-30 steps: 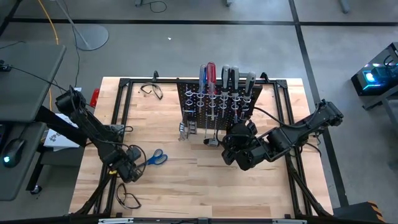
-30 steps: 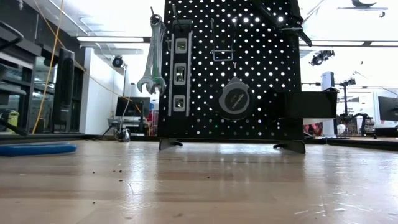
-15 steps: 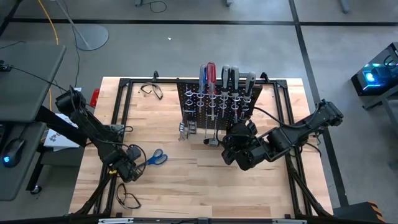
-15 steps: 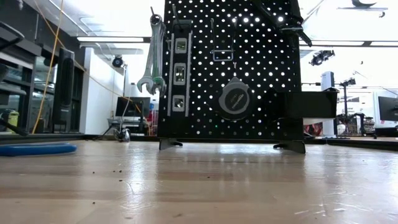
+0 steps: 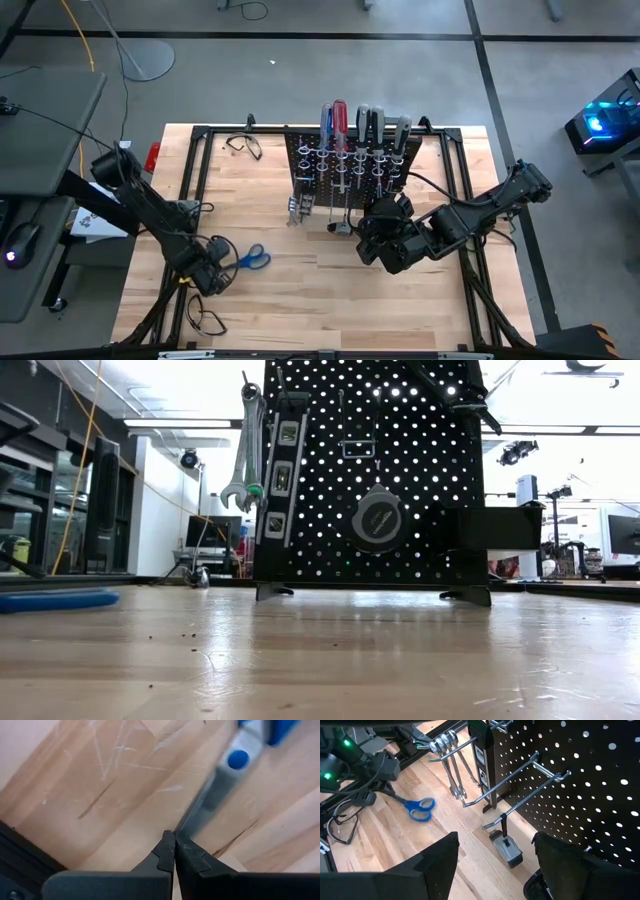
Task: Hang tools onto peg board
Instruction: Hang the blue scissors on the pegboard
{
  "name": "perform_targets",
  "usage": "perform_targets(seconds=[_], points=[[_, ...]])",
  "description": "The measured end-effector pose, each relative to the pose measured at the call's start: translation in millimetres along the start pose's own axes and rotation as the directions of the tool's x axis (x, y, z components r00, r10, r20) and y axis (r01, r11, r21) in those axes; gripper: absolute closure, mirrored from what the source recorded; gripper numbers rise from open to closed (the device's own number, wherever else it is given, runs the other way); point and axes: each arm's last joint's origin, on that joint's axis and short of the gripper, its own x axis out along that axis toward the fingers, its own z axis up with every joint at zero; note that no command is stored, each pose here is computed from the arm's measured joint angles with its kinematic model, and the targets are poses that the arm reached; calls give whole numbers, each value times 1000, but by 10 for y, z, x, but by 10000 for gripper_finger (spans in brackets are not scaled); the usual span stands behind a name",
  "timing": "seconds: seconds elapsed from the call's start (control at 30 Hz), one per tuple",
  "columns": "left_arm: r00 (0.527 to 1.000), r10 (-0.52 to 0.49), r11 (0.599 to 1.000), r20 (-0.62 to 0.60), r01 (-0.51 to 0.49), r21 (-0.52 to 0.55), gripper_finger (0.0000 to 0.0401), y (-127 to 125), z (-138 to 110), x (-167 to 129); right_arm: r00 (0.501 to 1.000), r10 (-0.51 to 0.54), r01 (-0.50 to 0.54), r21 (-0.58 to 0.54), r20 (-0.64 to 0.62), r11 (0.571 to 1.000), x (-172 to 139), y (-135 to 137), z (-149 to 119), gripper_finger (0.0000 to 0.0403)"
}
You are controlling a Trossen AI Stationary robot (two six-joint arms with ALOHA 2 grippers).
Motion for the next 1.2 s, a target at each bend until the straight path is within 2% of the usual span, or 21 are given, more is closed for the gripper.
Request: perform_targets(seconds=[0.2,0.43,0.63,0.77,0.93,1.07,1.2], points=[[998,64,998,18,-65,13,401,-35,-1,102,1000,5,-5,7,-9,1000,0,1,-3,151],[998,59,990,32,-63,127,401,-66,111,124,993,58,-58,4,-104,998,-23,44,-76,151],[983,-66,972,171,25,232,401,-201,328,148,971,71,-81,-36,-227,996,77,188,-296,151],[970,-117,965,211,62,253,401,-297,488,211,949,61,-79,-49,-310,996,228,347,-535,151],[947,-221,938,235,140,319,401,-481,677,287,923,95,-126,-60,-373,990,476,615,-877,151],[933,-266,909,241,159,386,401,-598,800,328,906,175,-192,-4,-386,981,719,827,-1071,151],[918,-301,891,257,175,419,401,-707,897,362,902,208,-206,46,-377,977,985,934,-1179,151]])
